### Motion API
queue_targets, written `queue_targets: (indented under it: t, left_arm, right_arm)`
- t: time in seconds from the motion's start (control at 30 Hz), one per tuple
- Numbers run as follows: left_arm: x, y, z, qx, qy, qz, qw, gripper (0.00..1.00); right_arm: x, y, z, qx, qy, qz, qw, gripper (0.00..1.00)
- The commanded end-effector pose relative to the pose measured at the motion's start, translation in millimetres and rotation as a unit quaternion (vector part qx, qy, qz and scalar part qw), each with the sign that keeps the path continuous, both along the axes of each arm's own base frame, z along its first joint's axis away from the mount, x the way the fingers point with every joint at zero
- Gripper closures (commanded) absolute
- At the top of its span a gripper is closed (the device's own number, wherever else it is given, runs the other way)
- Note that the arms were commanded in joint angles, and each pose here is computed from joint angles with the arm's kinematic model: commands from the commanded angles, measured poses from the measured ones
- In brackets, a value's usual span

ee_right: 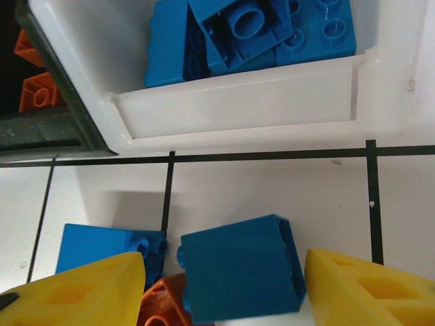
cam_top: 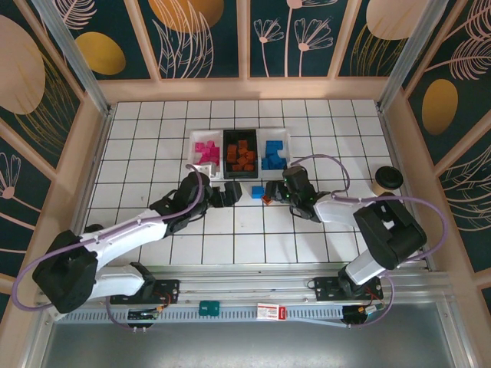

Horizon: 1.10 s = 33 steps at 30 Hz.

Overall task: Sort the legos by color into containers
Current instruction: Pick up the lego from the center of the table.

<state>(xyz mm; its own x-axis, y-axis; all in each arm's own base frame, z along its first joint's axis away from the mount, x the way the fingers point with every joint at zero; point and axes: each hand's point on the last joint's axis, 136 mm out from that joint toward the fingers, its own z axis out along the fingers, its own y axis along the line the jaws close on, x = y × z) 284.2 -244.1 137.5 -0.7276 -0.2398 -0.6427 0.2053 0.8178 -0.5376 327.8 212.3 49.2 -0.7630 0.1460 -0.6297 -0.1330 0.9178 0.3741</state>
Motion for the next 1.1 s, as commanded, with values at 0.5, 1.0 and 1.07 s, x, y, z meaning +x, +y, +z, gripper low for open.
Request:
queue_targets:
  t: [0.5, 1.0, 1.07]
  left_arm:
    - [-8, 14, -11, 0.004, 0.006, 0.020, 1.000, 0.01]
    - [-11, 20, -19, 0.013, 0.013, 0.027, 0.999, 0.01]
    - [-12, 20, -21, 0.015, 0.014, 0.028, 0.999, 0.01]
  right_arm:
    - [5, -9, -19, -0.023, 0.020, -0.008, 1.000, 0.40]
    - [3, -6, -32, -0.040, 0.040, 0.002, 0.998, 0.55]
    - [0, -10, -32, -0.040, 0.039, -0.004, 0.998, 0.58]
